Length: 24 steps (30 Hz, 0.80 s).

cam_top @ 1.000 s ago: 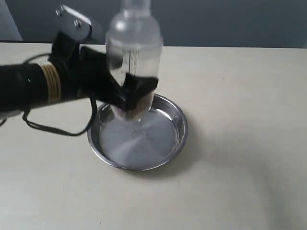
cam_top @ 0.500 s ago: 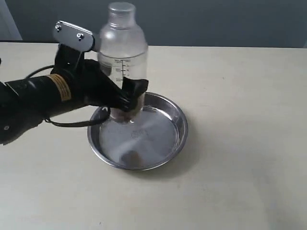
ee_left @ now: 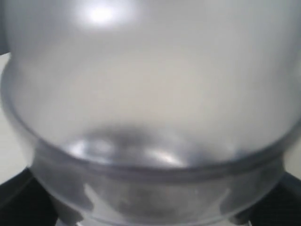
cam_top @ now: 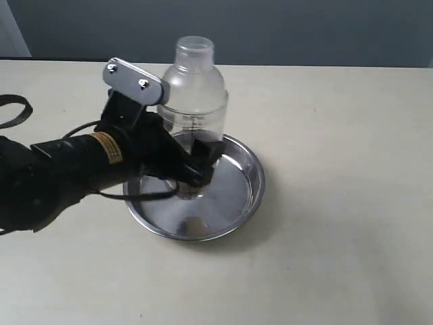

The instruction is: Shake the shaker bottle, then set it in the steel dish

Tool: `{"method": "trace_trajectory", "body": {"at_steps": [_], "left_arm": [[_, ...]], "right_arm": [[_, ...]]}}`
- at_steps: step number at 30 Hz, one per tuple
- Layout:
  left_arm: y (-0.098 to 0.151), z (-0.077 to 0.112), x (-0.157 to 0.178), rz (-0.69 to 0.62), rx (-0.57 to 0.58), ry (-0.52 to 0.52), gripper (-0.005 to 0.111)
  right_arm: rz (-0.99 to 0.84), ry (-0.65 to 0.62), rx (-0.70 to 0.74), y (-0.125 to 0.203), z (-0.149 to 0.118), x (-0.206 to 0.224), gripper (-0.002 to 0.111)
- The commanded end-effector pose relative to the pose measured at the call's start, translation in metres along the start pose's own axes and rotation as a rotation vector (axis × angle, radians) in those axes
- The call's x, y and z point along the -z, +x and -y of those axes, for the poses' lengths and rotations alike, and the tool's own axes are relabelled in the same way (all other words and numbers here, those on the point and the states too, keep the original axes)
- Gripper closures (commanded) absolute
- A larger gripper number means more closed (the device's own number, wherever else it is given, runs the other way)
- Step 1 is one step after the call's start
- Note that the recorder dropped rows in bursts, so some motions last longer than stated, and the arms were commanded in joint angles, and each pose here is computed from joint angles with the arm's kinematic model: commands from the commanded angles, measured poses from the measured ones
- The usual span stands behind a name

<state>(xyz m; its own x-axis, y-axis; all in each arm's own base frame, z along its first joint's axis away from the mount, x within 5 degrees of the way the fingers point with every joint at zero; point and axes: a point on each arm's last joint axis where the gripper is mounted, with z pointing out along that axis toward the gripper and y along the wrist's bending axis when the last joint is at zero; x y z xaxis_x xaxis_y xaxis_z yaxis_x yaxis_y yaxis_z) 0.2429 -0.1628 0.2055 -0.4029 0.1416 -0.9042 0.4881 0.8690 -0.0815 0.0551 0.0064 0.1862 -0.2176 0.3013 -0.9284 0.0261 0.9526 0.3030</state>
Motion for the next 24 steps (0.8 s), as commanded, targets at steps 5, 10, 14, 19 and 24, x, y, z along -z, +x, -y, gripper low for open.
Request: {"method": "trace_trajectory", "body": {"at_steps": [5,10,14,19,24], "left_arm": [[-0.007,-0.013,0.007,0.123,0.117,-0.077,0.106],[0.0,-0.01,0.007,0.075,0.065,-0.062,0.106],[-0.001,-0.011,0.01,0.091,0.09,-0.074,0.106],[0.0,0.008,0.014,0.064,-0.192,0.092,0.106],[-0.002,-0.013,0.007,0.092,0.047,-0.043,0.106]], "right_arm": [[0.016,0.003,0.005,-0.001,0.0,0.0,0.109],[0.016,0.003,0.005,-0.001,0.0,0.0,0.109],[0.016,0.003,0.005,-0.001,0.0,0.0,0.109],[0.016,0.003,0.005,-0.001,0.0,0.0,0.109],[0.016,0.003,0.005,-0.001,0.0,0.0,0.109]]}}
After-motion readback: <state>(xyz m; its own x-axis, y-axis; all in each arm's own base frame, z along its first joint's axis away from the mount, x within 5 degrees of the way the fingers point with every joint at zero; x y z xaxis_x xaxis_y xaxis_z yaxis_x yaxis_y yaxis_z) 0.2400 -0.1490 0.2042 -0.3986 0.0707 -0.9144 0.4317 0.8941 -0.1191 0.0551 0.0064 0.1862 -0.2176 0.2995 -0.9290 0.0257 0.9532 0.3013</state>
